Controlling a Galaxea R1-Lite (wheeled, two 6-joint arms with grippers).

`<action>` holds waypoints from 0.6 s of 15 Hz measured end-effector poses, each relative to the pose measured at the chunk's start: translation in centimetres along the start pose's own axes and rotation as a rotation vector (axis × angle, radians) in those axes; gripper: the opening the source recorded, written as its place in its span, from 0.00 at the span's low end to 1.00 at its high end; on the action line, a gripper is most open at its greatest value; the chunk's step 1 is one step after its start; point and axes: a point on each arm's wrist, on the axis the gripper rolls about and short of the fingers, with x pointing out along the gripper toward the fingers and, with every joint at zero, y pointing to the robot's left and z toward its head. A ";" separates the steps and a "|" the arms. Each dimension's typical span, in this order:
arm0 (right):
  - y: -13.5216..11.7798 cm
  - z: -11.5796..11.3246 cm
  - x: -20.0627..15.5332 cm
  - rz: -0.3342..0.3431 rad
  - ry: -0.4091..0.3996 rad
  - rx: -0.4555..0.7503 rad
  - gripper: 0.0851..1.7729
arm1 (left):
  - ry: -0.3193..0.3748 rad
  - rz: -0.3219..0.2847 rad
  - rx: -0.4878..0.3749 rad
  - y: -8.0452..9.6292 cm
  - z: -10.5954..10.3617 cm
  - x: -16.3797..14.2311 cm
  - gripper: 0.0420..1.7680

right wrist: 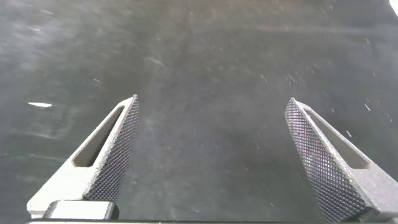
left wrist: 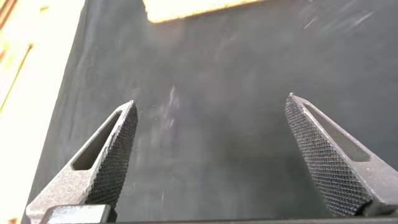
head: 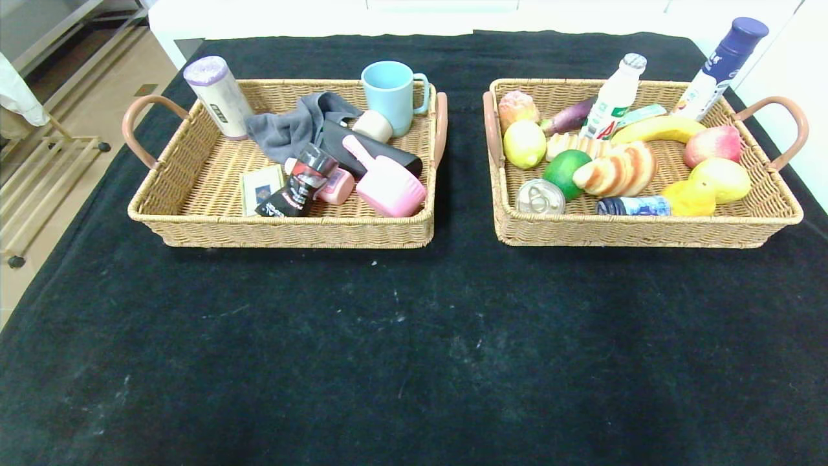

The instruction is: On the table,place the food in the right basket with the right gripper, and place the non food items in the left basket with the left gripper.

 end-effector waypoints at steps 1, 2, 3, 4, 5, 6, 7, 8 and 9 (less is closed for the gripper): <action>-0.1 -0.3 0.1 -0.027 0.003 0.000 0.96 | 0.028 0.025 -0.001 -0.1 -0.9 0.3 0.97; -0.2 -0.7 0.3 -0.066 0.004 0.002 0.96 | 0.055 0.036 0.000 -0.2 -1.7 0.6 0.97; -0.3 -1.0 0.4 -0.109 0.008 0.005 0.96 | 0.087 0.044 0.001 -0.3 -2.5 0.7 0.97; -0.3 -1.3 0.5 -0.120 0.018 0.007 0.96 | 0.100 0.045 0.003 -0.4 -2.8 0.8 0.97; -0.3 -1.5 0.5 -0.118 0.025 0.007 0.96 | 0.115 0.040 0.008 -0.4 -3.1 0.8 0.97; -0.3 -1.7 0.6 -0.112 0.033 0.007 0.96 | 0.117 0.037 0.008 -0.4 -3.2 0.8 0.97; -0.3 -1.8 0.6 -0.109 0.036 0.008 0.96 | 0.119 0.035 0.006 -0.5 -3.3 0.9 0.97; -0.3 -1.8 0.6 -0.109 0.036 0.014 0.96 | 0.117 0.034 -0.001 -0.5 -3.3 0.9 0.97; -0.3 -1.8 0.6 -0.109 0.037 0.021 0.96 | 0.118 0.033 -0.005 -0.5 -3.3 0.9 0.97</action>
